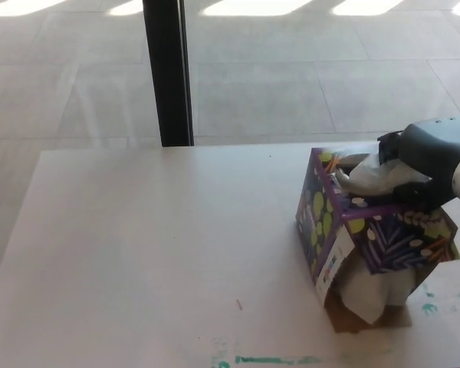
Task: The robot uses its right hand to pull out a tissue from the tissue box kept in the middle of the desk and put it on the right side
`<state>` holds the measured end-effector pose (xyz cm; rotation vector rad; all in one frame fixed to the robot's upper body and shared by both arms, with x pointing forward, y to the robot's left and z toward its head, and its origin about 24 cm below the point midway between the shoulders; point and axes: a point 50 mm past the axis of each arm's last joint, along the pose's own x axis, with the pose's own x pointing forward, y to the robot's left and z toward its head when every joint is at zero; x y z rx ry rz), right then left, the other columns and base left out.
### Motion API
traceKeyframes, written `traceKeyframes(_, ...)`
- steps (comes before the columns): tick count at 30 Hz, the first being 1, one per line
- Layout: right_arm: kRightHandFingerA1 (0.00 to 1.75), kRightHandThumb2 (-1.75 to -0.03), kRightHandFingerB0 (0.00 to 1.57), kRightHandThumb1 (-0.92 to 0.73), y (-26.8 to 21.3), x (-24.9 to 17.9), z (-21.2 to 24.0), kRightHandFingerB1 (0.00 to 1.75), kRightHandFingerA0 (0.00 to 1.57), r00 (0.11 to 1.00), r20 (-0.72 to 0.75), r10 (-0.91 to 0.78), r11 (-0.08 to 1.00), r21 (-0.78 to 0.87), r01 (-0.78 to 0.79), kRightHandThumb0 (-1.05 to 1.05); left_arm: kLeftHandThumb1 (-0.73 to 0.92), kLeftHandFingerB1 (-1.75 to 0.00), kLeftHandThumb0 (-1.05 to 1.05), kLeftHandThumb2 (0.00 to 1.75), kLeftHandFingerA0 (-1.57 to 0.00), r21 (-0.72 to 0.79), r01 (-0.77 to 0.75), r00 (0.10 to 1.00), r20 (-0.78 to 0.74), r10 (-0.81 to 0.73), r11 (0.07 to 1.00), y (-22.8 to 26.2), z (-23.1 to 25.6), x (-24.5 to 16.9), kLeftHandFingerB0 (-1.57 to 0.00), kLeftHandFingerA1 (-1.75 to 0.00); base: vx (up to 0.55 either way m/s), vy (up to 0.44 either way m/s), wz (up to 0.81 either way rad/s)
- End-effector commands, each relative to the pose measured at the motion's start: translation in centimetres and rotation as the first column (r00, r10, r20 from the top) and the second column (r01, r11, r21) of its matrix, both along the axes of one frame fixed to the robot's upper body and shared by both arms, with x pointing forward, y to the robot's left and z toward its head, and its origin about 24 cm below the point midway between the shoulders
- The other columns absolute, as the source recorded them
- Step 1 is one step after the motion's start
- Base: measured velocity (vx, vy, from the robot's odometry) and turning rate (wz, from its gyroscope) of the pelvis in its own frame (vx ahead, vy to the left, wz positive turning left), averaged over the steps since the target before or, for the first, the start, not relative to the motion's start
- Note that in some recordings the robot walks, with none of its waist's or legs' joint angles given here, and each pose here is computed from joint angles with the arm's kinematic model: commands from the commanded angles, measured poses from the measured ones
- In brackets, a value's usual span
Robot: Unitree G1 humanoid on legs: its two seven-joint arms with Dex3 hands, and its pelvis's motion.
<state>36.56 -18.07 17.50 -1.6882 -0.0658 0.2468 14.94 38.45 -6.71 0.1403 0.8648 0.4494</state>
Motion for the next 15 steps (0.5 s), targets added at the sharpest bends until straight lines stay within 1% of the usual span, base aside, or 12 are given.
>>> traceKeyframes(1, 1.75, -0.75, 0.68, -0.61, 0.4, -0.9, -0.1, 1.5, 0.82, 0.942, 0.264, 0.205, 0.969, 0.078, -0.233, -0.31, 0.78, -0.8, -1.05, 0.94, -0.69, 0.018, 0.0, 1.0, 0.018, 0.0, 1.0, 0.5, 0.3, -0.5, -0.5, -0.57, 0.0, 0.0, 0.0)
traceKeyframes(2, 1.75, -0.75, 0.64, -0.6, 0.5, -1.0, 0.0, 1.63, 0.85, 0.933, 0.288, 0.214, 0.966, 0.076, -0.246, -0.35, 0.78, -0.81, -1.05, 0.94, -0.68, 0.023, 0.004, 1.0, 0.02, -0.005, 1.0, 0.4, 0.3, -0.4, -0.49, -0.58, 0.0, 0.0, 0.0)
traceKeyframes(3, 1.75, -0.76, 0.63, -0.6, 0.6, -0.9, 0.2, 1.64, 0.85, 0.934, 0.283, 0.216, 0.965, 0.081, -0.248, -0.35, 0.79, -0.8, -1.05, 0.94, -0.66, 0.031, 0.015, 1.0, 0.013, -0.015, 0.999, 0.4, 0.3, -0.4, -0.48, -0.57, 0.0, 0.0, 0.0)
traceKeyframes(5, 1.75, -0.85, 0.71, -0.54, 0.6, -0.9, 0.3, 1.44, 0.87, 0.928, 0.303, 0.219, 0.962, 0.09, -0.256, -0.33, 0.79, -0.8, -1.05, 0.95, -0.67, 0.03, 0.009, 1.0, 0.017, -0.01, 1.0, 0.4, 0.3, -0.4, -0.48, -0.58, 0.0, 0.0, 0.0)
traceKeyframes(6, 1.75, -0.9, 0.74, -0.51, 0.6, -0.9, 0.5, 1.38, 0.9, 0.921, 0.319, 0.225, 0.96, 0.09, -0.265, -0.3, 0.8, -0.8, -1.05, 0.95, -0.68, 0.029, 0.008, 1.0, 0.016, -0.008, 1.0, 0.4, 0.3, -0.5, -0.48, -0.58, 0.0, 0.0, 0.0)
traceKeyframes(7, 1.75, -0.9, 0.74, -0.51, 0.7, -0.9, 0.6, 1.38, 0.9, 0.914, 0.333, 0.233, 0.957, 0.087, -0.275, -0.3, 0.8, -0.8, -1.05, 0.95, -0.68, 0.025, 0.006, 1.0, 0.015, -0.007, 1.0, 0.4, 0.2, -0.6, -0.48, -0.58, 0.0, 0.0, 0.0)
traceKeyframes(8, 1.75, -0.92, 0.68, -0.52, 0.6, -0.8, 0.8, 1.52, 0.89, 0.909, 0.344, 0.235, 0.954, 0.098, -0.284, -0.29, 0.8, -0.8, -1.05, 0.94, -0.68, 0.021, -0.001, 1.0, 0.012, 0.001, 1.0, 0.4, 0.2, -0.6, -0.47, -0.58, 0.0, 0.0, 0.0)
traceKeyframes(9, 1.75, -0.88, 0.65, -0.54, 0.5, -0.7, 1.3, 1.56, 0.88, 0.91, 0.35, 0.223, 0.956, 0.103, -0.274, -0.28, 0.8, -0.8, -1.05, 0.94, -0.69, 0.028, -0.001, 1.0, 0.01, 0.001, 1.0, 0.4, 0.1, -0.7, -0.48, -0.58, 0.0, 0.0, 0.0)
traceKeyframes(10, 1.75, -0.89, 0.65, -0.57, 0.3, -0.5, 1.7, 1.59, 0.88, 0.907, 0.363, 0.215, 0.956, 0.112, -0.272, -0.3, 0.81, -0.79, -1.05, 0.94, -0.68, 0.023, -0.01, 1.0, 0.005, 0.01, 1.0, 0.5, 0.0, -0.9, -0.48, -0.57, 0.0, 0.0, 0.0)
traceKeyframes(13, 1.75, -0.93, 0.64, -0.56, 0.1, -0.4, 1.9, 1.61, 0.88, 0.907, 0.368, 0.204, 0.96, 0.106, -0.259, -0.32, 0.81, -0.78, -1.05, 0.94, -0.66, 0.023, -0.009, 1.0, 0.003, 0.009, 1.0, 0.5, 0.0, -0.9, -0.47, -0.56, 0.0, 0.0, 0.0)
traceKeyframes(14, 1.75, -0.94, 0.68, -0.54, -0.1, -0.3, 2.6, 1.57, 0.91, 0.901, 0.389, 0.192, 0.964, 0.097, -0.247, -0.32, 0.81, -0.8, -1.05, 0.96, -0.67, 0.025, -0.017, 1.0, 0.001, 0.017, 1.0, 0.4, 0.0, -0.8, -0.5, -0.57, 0.0, 0.0, 0.0)
traceKeyframes(15, 1.75, -0.94, 0.67, -0.53, -0.1, -0.2, 2.9, 1.57, 0.89, 0.901, 0.392, 0.187, 0.964, 0.102, -0.244, -0.31, 0.8, -0.79, -1.05, 0.96, -0.66, 0.023, -0.023, 1.0, 0.001, 0.023, 0.999, 0.5, 0.0, -0.9, -0.49, -0.57, 0.0, 0.0, 0.0)
